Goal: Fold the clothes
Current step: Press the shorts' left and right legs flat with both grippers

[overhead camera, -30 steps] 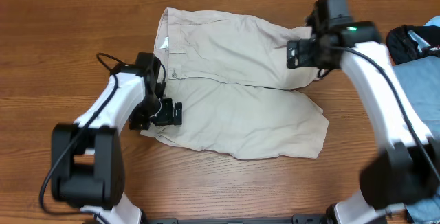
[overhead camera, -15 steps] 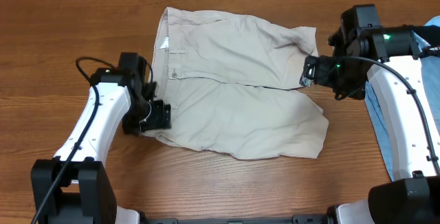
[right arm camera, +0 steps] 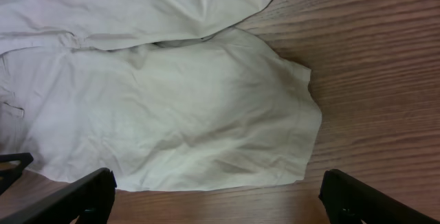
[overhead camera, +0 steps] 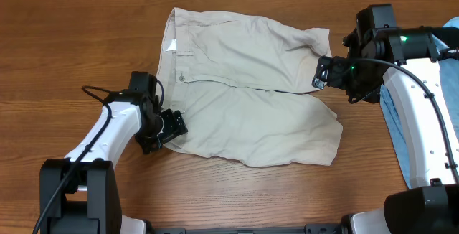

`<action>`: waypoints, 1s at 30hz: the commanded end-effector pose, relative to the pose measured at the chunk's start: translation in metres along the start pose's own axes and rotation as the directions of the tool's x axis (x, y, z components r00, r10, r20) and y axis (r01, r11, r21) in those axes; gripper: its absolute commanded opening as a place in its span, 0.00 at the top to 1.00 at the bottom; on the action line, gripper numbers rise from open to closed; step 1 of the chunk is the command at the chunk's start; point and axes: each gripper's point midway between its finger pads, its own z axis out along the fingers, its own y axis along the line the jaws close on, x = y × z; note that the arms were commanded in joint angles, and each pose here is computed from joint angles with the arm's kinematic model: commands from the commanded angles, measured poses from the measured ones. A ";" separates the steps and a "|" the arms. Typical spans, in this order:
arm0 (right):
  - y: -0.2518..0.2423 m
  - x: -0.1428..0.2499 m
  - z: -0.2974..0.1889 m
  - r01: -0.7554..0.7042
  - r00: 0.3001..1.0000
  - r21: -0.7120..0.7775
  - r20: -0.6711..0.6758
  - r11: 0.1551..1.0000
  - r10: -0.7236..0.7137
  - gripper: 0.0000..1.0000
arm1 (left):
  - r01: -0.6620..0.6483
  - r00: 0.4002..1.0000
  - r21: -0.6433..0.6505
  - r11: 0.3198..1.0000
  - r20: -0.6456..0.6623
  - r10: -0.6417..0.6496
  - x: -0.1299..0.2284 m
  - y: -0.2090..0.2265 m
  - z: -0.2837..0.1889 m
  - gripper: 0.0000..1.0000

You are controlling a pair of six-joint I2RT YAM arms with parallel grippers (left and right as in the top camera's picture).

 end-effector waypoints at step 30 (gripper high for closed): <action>0.001 0.005 -0.001 0.015 1.000 -0.006 -0.014 1.000 -0.015 0.00 | 0.327 0.933 -0.076 0.942 0.184 -0.309 -0.022 0.033 0.021 0.27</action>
